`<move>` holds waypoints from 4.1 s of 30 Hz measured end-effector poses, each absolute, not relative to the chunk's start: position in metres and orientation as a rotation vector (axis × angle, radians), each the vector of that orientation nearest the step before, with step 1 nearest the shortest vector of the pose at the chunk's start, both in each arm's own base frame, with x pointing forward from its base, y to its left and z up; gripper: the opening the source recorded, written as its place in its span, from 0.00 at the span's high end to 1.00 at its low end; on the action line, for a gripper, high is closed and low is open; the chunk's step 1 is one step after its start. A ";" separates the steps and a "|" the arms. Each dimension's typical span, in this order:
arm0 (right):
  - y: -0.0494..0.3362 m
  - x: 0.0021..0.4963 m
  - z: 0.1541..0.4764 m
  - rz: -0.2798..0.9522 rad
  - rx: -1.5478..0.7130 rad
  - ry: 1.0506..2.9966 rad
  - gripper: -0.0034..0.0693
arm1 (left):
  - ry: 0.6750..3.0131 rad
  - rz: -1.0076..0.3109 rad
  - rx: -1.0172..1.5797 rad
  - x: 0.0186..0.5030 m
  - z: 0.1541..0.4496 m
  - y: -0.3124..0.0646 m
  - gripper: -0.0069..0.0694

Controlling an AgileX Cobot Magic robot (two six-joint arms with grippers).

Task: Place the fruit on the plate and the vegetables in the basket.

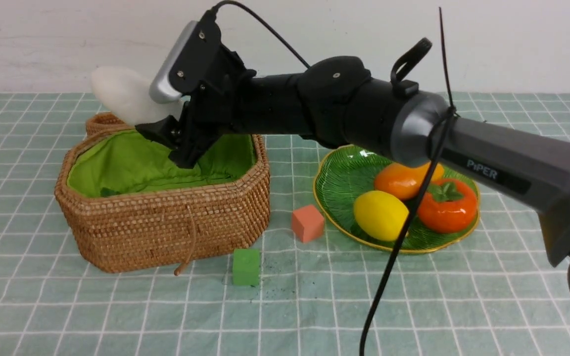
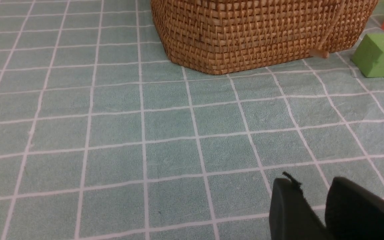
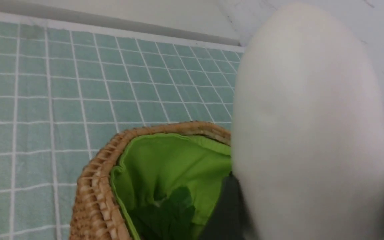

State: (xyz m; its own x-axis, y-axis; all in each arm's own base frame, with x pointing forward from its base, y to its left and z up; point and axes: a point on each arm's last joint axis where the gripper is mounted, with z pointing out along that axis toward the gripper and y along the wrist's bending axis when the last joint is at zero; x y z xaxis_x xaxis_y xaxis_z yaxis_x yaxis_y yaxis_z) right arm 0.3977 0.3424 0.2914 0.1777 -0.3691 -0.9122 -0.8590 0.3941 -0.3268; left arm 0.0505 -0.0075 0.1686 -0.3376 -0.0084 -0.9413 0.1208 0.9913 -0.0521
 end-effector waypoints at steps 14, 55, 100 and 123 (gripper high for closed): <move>0.315 0.330 0.317 1.008 -1.677 1.619 0.15 | 1.911 -0.132 0.081 0.050 0.169 -0.008 0.66; 0.249 0.177 0.187 0.376 -2.147 2.056 0.40 | 1.911 -0.131 0.080 0.051 0.169 -0.007 0.62; 0.299 0.296 0.368 0.302 -1.619 1.850 0.51 | 1.902 -0.112 0.091 0.051 0.169 -0.007 0.60; 0.150 0.222 0.452 0.248 -0.496 2.413 0.97 | 1.866 -0.047 0.131 0.052 0.171 -0.005 0.60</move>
